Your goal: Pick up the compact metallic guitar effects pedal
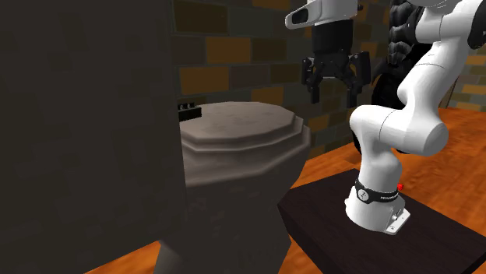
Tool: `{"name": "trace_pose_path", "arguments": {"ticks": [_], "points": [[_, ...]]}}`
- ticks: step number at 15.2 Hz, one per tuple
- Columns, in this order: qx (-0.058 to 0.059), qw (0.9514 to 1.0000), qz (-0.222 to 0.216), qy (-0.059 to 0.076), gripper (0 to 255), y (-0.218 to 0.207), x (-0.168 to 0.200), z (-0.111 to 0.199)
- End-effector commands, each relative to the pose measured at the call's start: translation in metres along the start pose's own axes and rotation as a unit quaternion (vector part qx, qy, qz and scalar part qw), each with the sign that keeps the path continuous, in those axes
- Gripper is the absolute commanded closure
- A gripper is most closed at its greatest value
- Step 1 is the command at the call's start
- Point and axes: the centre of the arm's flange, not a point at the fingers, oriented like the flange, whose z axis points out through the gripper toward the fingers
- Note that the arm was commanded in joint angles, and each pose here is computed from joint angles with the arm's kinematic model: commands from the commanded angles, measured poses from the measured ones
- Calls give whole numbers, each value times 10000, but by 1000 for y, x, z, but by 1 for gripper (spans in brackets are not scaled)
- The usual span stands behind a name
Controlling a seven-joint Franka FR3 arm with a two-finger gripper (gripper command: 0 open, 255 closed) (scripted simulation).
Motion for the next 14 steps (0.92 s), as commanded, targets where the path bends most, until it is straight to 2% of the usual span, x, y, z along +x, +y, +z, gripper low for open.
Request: {"name": "trace_pose_path", "arguments": {"ticks": [1,4,7,10,14], "points": [[0,10000,0,0,0,0,0,0],[132,9987,497,12,0,13,36,-11],[263,9947,993,25,0,30,71,-22],[394,9881,1487,37,0,51,104,-32],[567,9752,2138,54,0,84,144,-45]]}}
